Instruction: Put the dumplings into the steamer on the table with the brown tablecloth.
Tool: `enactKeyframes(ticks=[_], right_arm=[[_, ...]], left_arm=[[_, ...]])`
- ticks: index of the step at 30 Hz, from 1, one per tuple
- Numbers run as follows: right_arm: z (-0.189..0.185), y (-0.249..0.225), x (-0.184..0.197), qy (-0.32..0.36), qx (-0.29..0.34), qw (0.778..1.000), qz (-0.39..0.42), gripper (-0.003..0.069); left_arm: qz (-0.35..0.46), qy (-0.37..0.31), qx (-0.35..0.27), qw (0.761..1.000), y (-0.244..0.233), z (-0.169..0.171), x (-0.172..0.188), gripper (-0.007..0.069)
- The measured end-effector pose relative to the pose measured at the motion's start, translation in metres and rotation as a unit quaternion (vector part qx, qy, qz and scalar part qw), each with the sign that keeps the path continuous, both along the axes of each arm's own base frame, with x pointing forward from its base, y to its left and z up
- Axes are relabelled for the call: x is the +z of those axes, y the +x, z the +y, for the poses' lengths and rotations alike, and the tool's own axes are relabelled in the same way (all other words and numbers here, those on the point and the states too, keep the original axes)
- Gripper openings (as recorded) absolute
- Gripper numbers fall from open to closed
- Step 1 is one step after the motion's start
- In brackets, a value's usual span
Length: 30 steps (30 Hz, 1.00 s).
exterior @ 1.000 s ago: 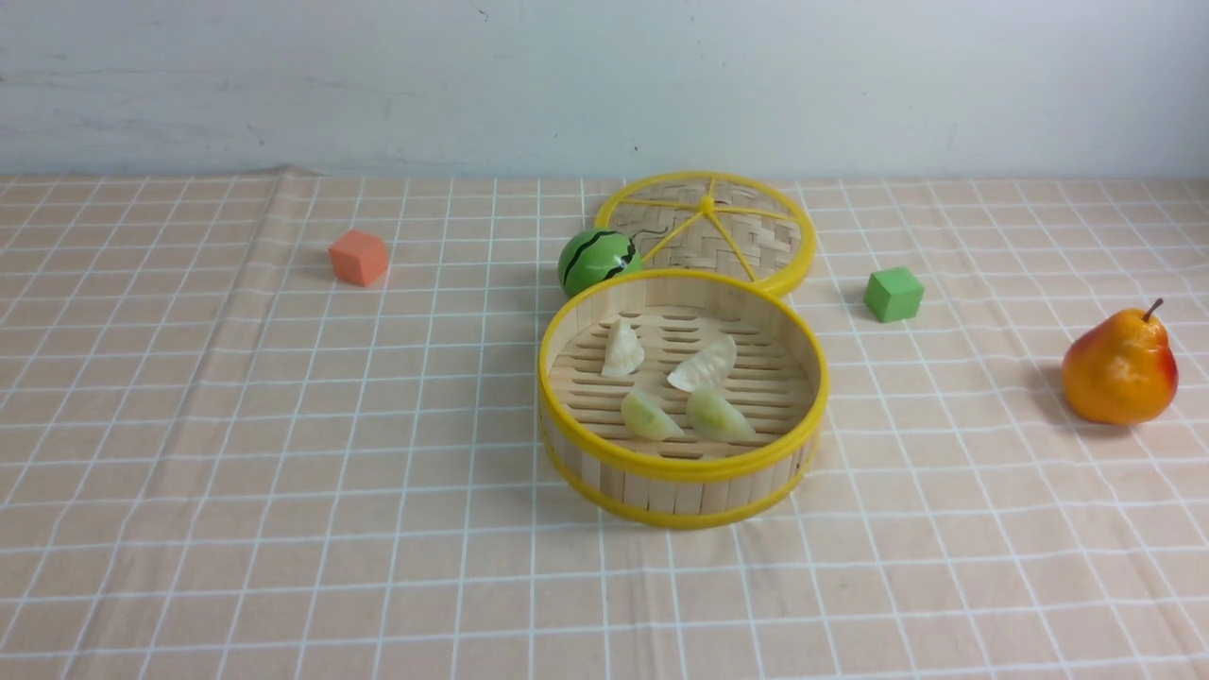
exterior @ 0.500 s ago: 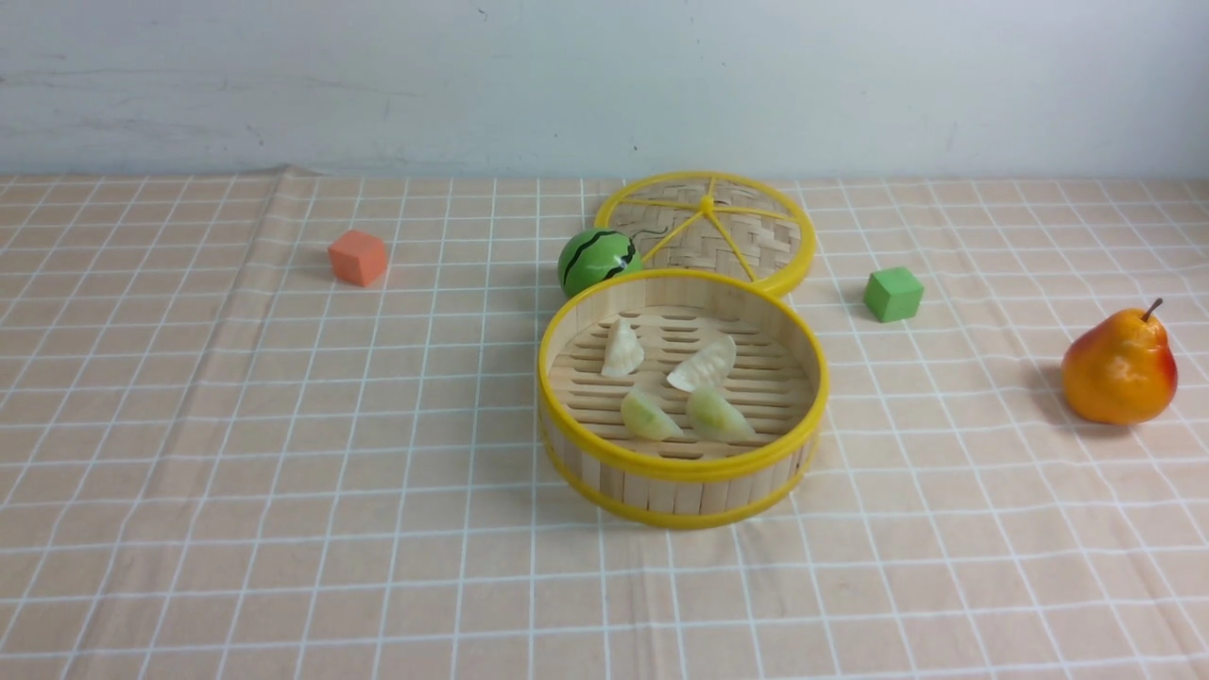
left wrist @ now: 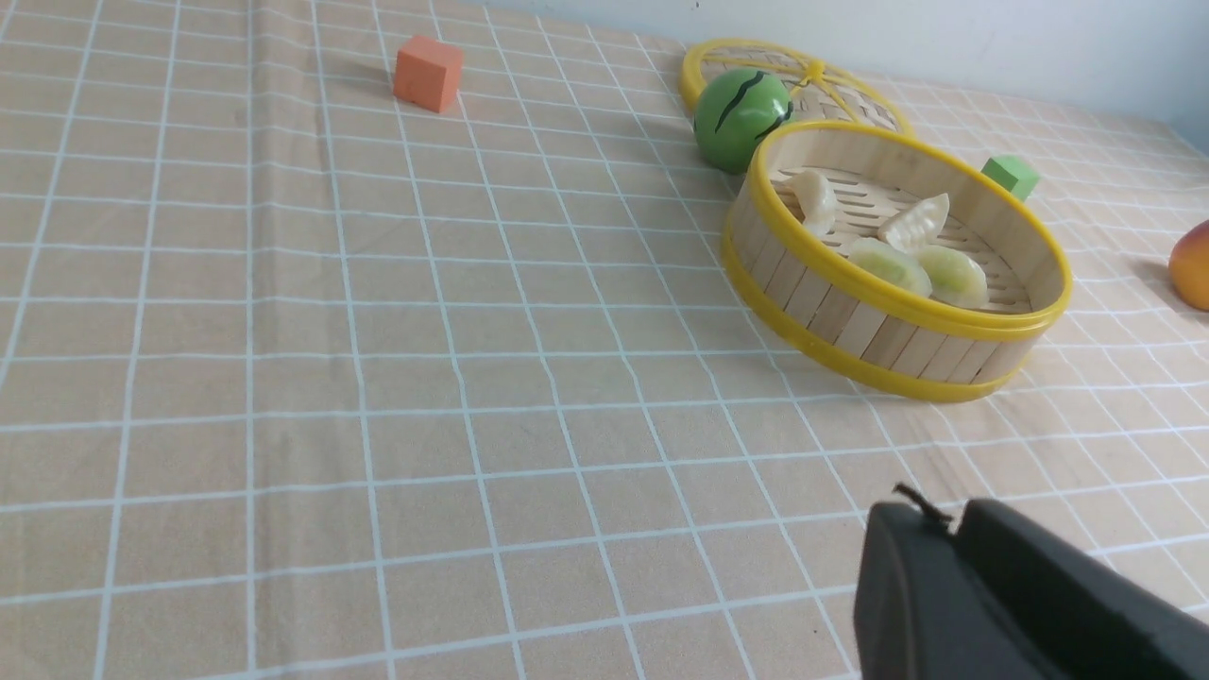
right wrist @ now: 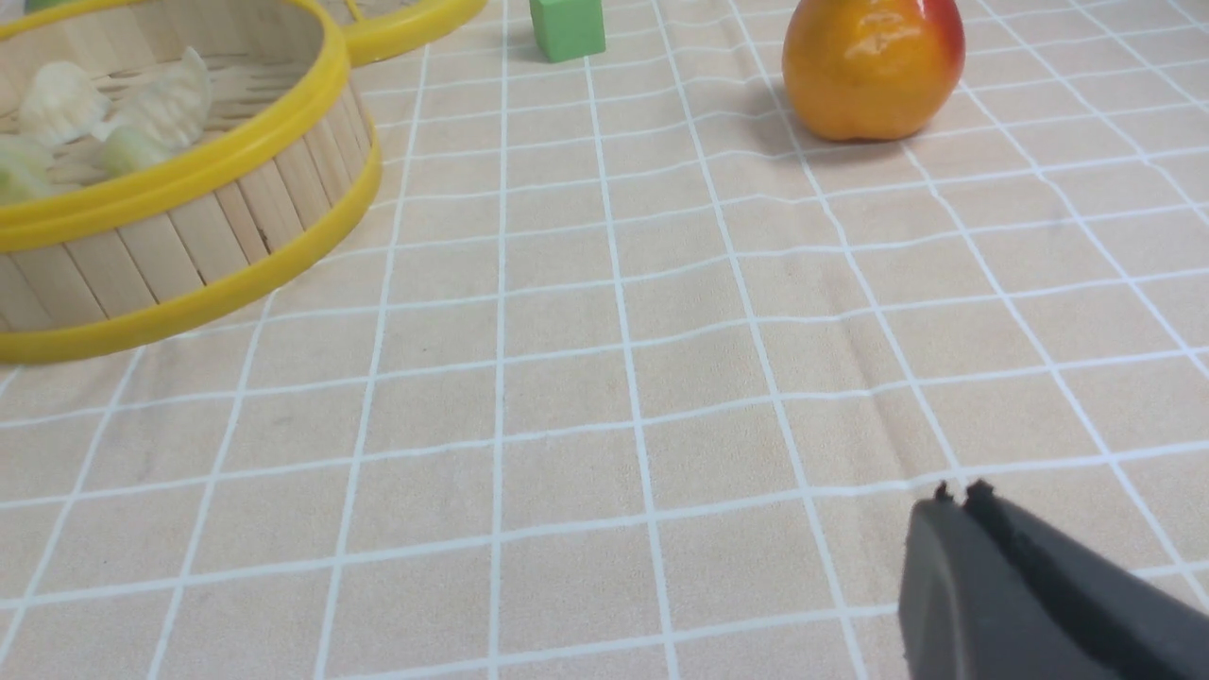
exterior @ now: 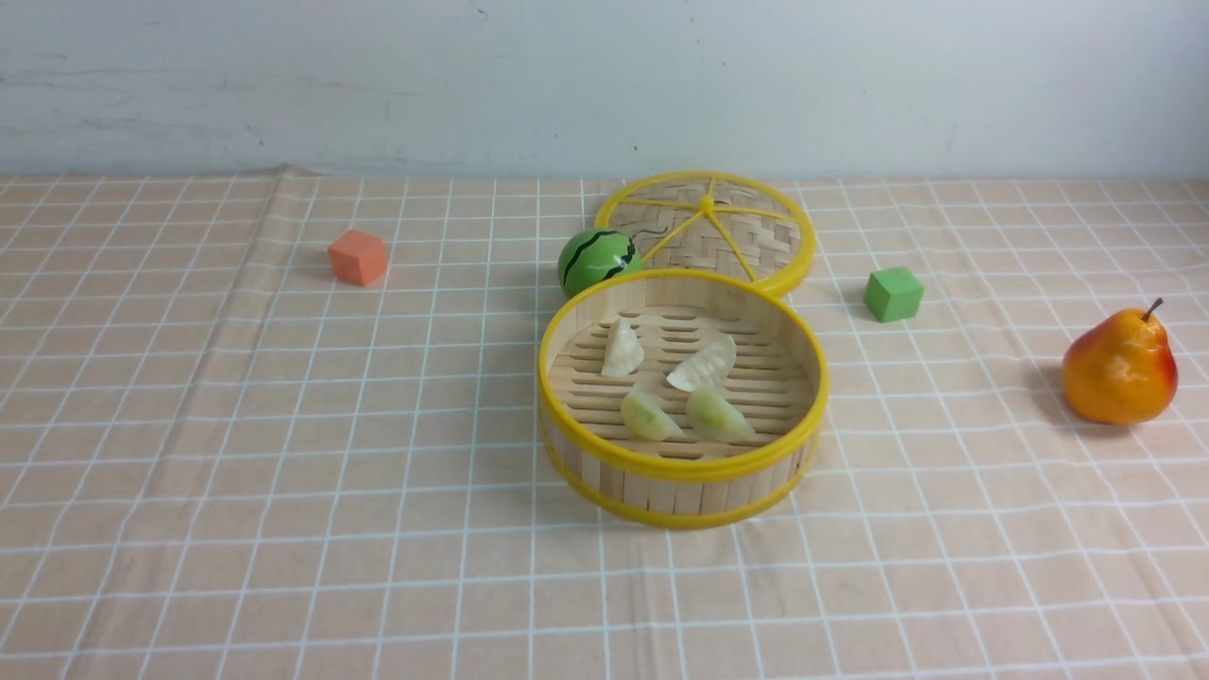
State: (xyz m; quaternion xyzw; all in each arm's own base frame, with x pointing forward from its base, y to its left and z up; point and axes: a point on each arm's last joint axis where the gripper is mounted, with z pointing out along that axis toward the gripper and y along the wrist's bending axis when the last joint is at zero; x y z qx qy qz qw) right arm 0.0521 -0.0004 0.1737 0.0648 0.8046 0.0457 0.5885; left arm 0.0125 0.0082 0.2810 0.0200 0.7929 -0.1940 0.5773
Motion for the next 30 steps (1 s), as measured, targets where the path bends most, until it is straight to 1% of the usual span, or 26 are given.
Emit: enactKeyframes(ticks=[12, 22, 25, 26, 27, 29, 30], right_arm=[[0.000, 0.000, 0.000, 0.000, 0.000, 1.000, 0.000, 0.0003], [0.000, 0.000, 0.000, 0.000, 0.000, 1.000, 0.000, 0.0017], [0.000, 0.000, 0.000, 0.000, 0.000, 1.000, 0.000, 0.0021], [0.000, 0.000, 0.000, 0.000, 0.000, 1.000, 0.000, 0.0021], [0.000, 0.000, 0.000, 0.000, 0.000, 1.000, 0.000, 0.0021], [0.000, 0.000, 0.000, 0.000, 0.000, 1.000, 0.000, 0.0021], [0.000, 0.000, 0.000, 0.000, 0.000, 1.000, 0.000, 0.0022]], left_arm=[[0.000, 0.000, 0.000, 1.000, 0.000, 0.000, 0.000, 0.0059], [-0.011, -0.005, -0.005, 1.000, 0.004, -0.003, -0.004, 0.0074], [-0.051, -0.018, 0.006, 0.998, 0.010, -0.008, -0.006, 0.0067], [-0.050, -0.017, 0.009, 0.999, 0.010, -0.008, -0.007, 0.0067], [-0.072, -0.027, 0.015, 0.997, 0.012, -0.009, -0.006, 0.0055], [-0.137, -0.045, 0.055, 0.988, 0.021, -0.013, -0.011, -0.0008], [-0.155, -0.046, 0.068, 0.984, 0.024, -0.014, -0.014, -0.0014]])
